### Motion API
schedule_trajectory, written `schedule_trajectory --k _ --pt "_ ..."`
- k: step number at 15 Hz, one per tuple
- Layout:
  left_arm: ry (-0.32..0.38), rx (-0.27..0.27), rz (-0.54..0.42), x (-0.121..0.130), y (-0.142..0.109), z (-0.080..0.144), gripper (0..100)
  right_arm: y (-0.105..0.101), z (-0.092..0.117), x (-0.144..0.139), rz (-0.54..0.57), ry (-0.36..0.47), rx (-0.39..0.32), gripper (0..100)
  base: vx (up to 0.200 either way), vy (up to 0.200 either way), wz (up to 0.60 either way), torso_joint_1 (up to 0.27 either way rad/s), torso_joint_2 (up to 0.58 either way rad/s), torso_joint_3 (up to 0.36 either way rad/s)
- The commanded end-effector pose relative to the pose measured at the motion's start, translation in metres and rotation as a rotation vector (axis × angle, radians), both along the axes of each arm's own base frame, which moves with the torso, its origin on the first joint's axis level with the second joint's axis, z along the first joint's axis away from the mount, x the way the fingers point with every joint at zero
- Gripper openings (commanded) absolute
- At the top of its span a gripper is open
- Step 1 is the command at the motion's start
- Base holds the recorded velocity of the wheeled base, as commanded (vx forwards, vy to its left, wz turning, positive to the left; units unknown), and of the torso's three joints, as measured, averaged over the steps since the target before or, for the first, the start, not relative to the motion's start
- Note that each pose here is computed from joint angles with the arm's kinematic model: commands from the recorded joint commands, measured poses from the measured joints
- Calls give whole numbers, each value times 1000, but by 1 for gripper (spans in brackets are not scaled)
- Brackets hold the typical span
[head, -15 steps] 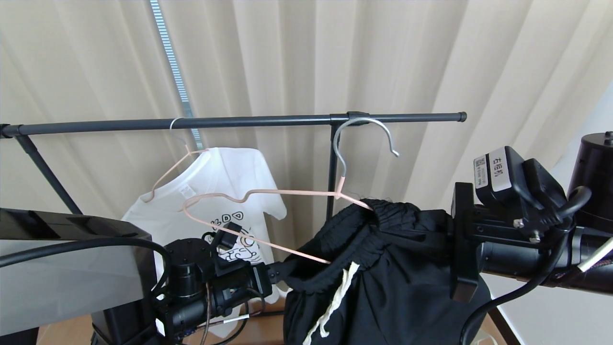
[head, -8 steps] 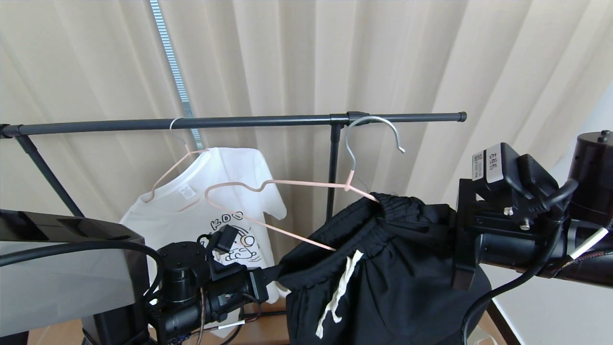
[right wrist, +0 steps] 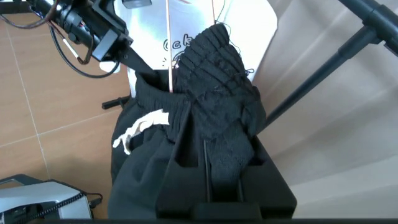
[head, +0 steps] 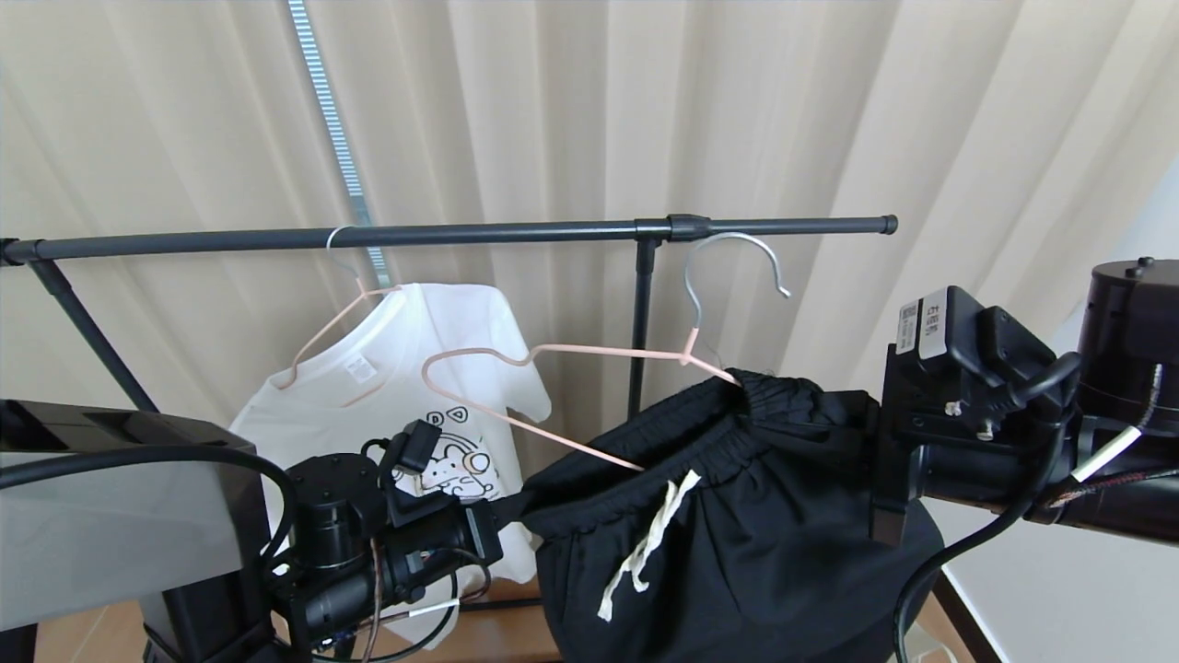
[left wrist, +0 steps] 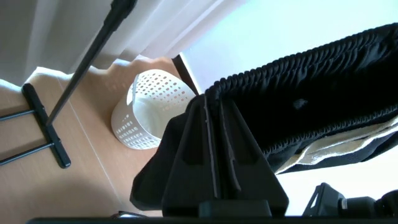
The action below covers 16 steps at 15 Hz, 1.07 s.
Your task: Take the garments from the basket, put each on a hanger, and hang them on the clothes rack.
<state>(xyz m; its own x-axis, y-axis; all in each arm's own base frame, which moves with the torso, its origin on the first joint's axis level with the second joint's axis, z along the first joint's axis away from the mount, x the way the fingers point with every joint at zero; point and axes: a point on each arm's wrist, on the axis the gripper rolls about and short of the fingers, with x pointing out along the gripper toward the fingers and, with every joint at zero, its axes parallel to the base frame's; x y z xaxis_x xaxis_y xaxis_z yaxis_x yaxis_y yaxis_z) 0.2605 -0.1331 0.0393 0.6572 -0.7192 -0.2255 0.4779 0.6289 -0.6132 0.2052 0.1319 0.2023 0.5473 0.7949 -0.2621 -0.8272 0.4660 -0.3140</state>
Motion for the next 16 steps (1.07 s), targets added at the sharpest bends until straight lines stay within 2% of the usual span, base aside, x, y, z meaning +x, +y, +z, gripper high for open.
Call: schedule_trajectory --k 1,12,16 --pt "-13 -4 11 1 3 4 0 -1 -4 1 5 -8 -23 0 0 0 0 0 0 0" --pt "-69 -9 90 15 24 13 0 -10 -23 4 20 -82 -161 0 0 0 0 0 0 0" --pt "-100 8 128 22 36 15 0 -16 -27 5 15 -113 -202 0 0 0 0 0 0 0"
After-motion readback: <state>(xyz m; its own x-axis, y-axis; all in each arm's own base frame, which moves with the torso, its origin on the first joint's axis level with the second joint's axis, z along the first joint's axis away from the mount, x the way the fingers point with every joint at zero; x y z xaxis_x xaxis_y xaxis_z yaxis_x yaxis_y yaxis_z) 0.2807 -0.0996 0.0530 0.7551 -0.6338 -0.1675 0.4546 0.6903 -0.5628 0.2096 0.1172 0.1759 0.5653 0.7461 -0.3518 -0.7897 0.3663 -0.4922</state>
